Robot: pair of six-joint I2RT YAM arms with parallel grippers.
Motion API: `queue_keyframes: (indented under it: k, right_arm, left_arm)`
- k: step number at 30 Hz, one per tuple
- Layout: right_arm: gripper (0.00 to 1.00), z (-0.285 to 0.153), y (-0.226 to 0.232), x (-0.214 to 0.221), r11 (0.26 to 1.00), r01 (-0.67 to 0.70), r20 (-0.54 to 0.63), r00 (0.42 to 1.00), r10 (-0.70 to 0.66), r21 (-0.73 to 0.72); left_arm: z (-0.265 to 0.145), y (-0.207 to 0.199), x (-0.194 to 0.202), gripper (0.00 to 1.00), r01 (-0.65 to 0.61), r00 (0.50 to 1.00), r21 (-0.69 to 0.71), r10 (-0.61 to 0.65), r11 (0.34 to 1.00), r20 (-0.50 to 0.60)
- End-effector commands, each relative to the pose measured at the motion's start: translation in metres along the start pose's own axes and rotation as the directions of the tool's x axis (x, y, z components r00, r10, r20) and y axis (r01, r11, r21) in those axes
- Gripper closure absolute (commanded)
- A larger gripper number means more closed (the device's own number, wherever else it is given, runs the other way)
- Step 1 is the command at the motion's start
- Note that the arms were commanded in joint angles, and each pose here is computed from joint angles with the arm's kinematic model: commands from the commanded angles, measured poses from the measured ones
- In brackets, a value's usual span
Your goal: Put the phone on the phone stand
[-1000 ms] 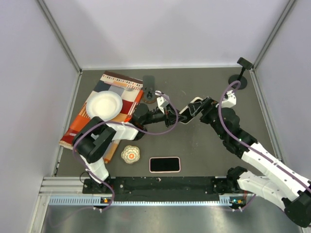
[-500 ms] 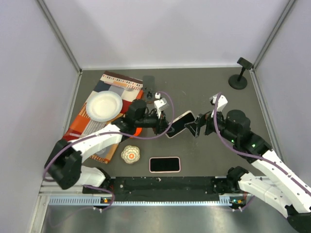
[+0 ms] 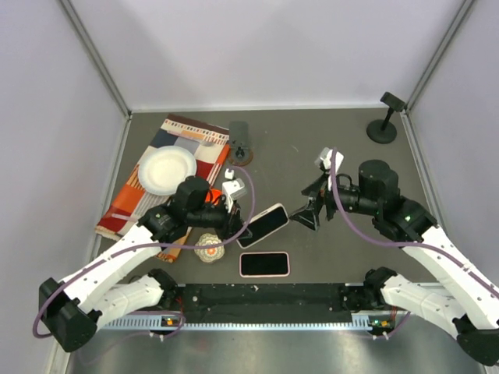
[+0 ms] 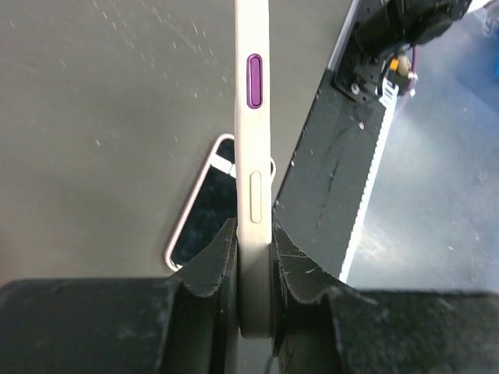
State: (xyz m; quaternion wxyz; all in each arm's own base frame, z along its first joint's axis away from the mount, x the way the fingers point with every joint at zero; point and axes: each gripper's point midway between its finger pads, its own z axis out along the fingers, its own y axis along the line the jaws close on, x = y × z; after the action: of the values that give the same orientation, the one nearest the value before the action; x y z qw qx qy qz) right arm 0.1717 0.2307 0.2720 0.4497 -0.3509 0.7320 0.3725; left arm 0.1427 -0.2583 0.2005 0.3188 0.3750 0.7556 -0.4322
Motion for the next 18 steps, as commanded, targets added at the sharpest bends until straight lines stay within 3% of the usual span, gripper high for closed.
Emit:
queue_keyframes:
  k: [1, 12, 18]
  right_arm:
    - [0.07, -0.001, 0.032, -0.018, 0.976, 0.106, 0.0, 0.994, -0.108, -0.191]
    - [0.25, 0.045, 0.064, 0.013, 0.885, 0.129, -0.111, 0.974, -0.198, -0.446]
    - [0.46, 0.053, 0.084, 0.031, 0.817, 0.071, -0.154, 0.969, -0.192, -0.572]
  left_arm:
    - [-0.011, -0.025, -0.012, 1.0, -0.025, 1.0, 0.077, 0.025, 0.997, -0.006]
    - [-0.011, -0.041, -0.009, 1.0, -0.067, 0.991, 0.155, 0.084, 0.986, -0.102]
    - [-0.012, -0.042, -0.01, 1.0, -0.112, 0.986, 0.152, 0.129, 0.982, -0.108]
